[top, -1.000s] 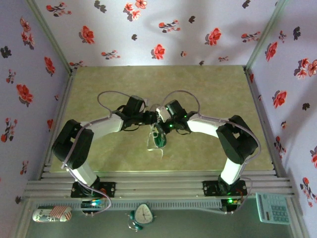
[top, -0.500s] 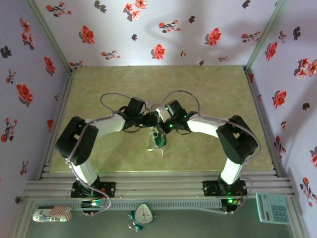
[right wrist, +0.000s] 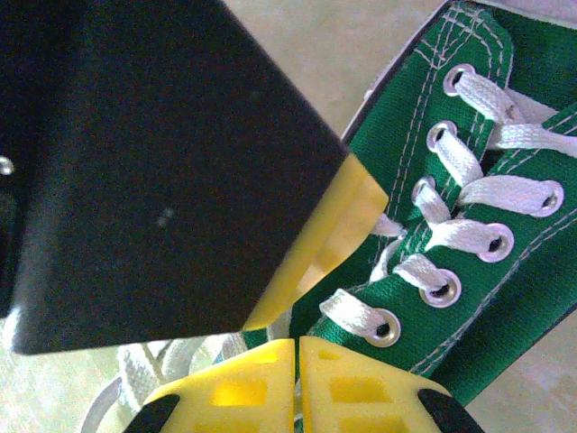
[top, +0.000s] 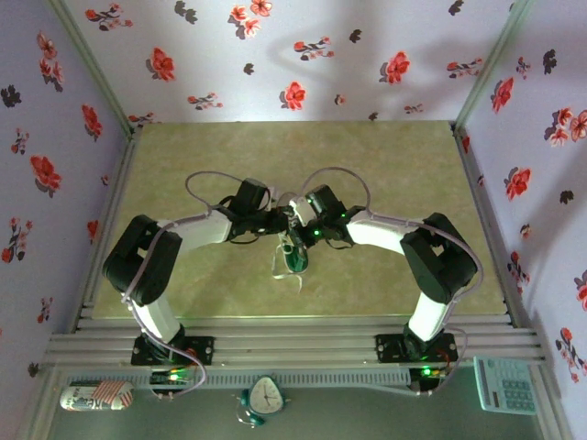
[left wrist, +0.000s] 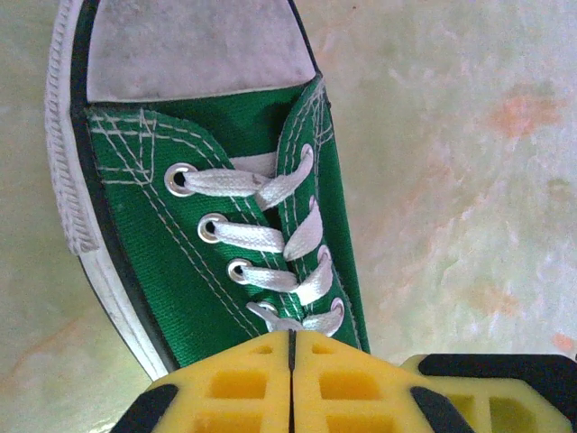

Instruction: Tie the shoes

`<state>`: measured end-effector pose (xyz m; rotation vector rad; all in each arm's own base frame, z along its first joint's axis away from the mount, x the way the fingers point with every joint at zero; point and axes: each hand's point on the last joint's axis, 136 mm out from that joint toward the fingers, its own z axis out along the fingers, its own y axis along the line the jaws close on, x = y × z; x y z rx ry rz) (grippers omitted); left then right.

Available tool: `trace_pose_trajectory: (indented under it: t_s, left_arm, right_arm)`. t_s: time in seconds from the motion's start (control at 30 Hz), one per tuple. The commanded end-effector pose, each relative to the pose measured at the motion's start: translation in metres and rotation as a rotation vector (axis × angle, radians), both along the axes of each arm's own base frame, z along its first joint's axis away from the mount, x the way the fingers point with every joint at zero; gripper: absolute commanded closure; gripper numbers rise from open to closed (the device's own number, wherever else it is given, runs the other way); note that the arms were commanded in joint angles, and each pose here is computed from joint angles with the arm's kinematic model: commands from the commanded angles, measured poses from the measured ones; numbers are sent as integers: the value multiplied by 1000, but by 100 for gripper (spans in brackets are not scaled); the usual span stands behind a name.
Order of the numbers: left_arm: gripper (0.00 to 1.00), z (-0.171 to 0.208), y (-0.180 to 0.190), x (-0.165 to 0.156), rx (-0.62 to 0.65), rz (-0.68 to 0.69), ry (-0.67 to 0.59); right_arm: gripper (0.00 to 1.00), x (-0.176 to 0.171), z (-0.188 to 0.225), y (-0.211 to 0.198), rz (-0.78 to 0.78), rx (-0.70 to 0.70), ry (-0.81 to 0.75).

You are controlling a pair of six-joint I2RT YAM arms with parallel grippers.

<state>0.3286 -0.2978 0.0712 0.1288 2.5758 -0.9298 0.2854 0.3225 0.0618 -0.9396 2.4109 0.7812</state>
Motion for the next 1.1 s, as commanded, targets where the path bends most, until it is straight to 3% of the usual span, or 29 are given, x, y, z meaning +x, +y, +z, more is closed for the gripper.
trace_pose_trajectory:
  t_s: [0.0,0.63,1.07]
  left_arm:
    - [93,8,6,5,-20,7,-38]
    - [96,62,43,16,-98,121,-238]
    - [98,108,51,2,-195,77,-439]
  right_arm:
    - [88,-8,-11,-3,20,-25,20]
    - [89,-8,-15,-4,21,-37,26]
    - [88,-7,-8,0,30,-14,18]
